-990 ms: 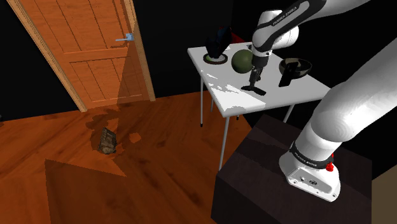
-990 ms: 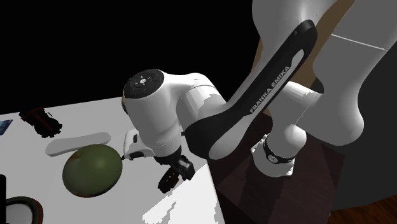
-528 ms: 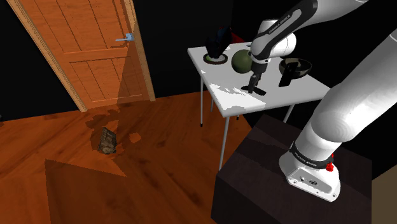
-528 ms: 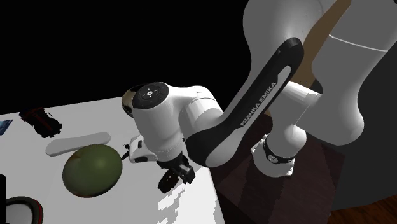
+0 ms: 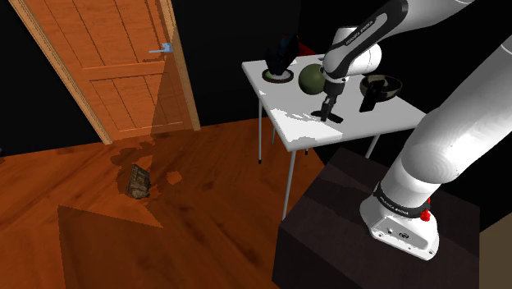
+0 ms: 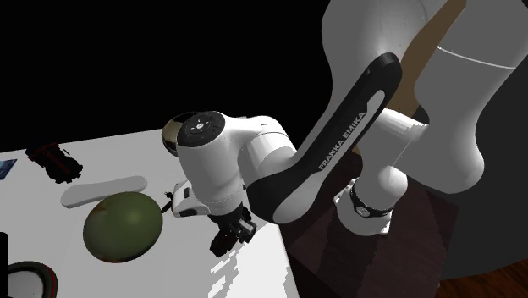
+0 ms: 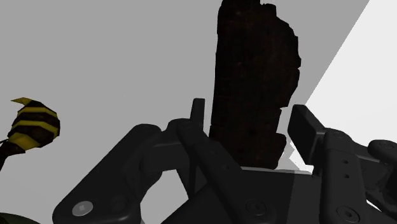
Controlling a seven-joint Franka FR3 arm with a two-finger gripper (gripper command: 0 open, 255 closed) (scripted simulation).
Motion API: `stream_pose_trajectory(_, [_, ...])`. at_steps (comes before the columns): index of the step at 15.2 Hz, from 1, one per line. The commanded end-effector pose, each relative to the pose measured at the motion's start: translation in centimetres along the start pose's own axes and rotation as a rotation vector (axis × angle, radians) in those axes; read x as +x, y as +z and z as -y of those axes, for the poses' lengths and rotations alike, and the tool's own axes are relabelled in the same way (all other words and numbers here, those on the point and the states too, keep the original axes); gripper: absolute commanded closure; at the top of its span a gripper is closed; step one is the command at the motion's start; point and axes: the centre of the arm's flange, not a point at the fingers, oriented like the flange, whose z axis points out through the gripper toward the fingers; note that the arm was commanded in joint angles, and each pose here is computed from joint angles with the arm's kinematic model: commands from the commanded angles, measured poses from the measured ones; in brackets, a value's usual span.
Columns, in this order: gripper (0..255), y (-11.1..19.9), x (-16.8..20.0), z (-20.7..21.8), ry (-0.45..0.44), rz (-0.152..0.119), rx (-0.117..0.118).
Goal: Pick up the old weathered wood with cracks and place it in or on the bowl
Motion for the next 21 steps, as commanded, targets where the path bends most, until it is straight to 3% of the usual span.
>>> stream_pose_trajectory(1, [255,0.0,0.0,0.0,0.0,0.0,0.0])
stream_pose_trajectory(9, [255,0.0,0.0,0.0,0.0,0.0,0.0])
stream_pose_trajectory(21, [255,-6.3,0.1,0.2,0.0,0.0,0.0])
